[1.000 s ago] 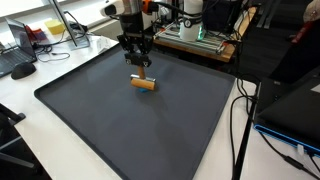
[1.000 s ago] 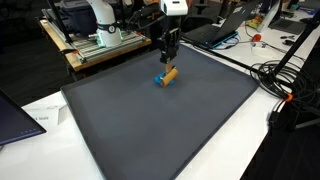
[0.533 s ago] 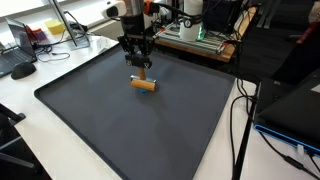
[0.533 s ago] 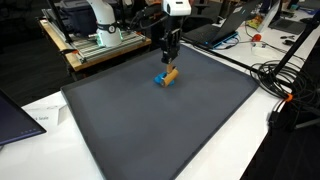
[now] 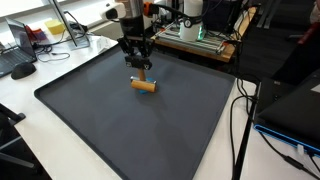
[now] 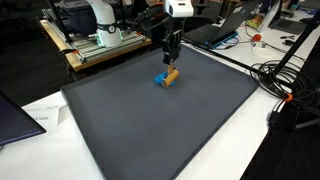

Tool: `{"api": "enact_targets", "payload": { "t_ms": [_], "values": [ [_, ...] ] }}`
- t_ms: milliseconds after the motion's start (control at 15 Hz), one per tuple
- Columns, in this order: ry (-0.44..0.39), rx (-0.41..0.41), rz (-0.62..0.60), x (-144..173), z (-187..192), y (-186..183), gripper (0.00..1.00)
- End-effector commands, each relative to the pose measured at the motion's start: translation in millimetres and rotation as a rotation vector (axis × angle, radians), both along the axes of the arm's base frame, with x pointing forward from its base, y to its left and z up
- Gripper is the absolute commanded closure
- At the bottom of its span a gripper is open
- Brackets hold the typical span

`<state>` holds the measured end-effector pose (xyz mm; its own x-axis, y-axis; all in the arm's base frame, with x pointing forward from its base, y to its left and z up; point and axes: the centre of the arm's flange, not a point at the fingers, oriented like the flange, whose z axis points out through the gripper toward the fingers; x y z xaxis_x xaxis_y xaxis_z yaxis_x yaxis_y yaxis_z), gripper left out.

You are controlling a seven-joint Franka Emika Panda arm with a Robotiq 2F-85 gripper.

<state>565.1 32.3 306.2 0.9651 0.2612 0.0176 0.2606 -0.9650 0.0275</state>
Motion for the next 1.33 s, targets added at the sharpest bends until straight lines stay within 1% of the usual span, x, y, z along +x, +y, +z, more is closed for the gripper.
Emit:
{"api": "enact_targets", "payload": {
  "t_ms": [0, 467, 600, 1067, 1267],
  "values": [
    [0.103, 0.016, 0.006, 1.1, -64.8, 9.6, 0.78],
    [0.092, 0.027, 0.01, 9.8, -67.9, 16.7, 0.78],
    [0.086, 0.047, 0.01, 13.3, -69.6, 16.0, 0.78],
    [0.067, 0.068, -0.029, 29.0, -78.1, 13.1, 0.78],
    [0.047, 0.094, -0.05, 31.1, -79.0, 12.3, 0.78]
  ]
}}
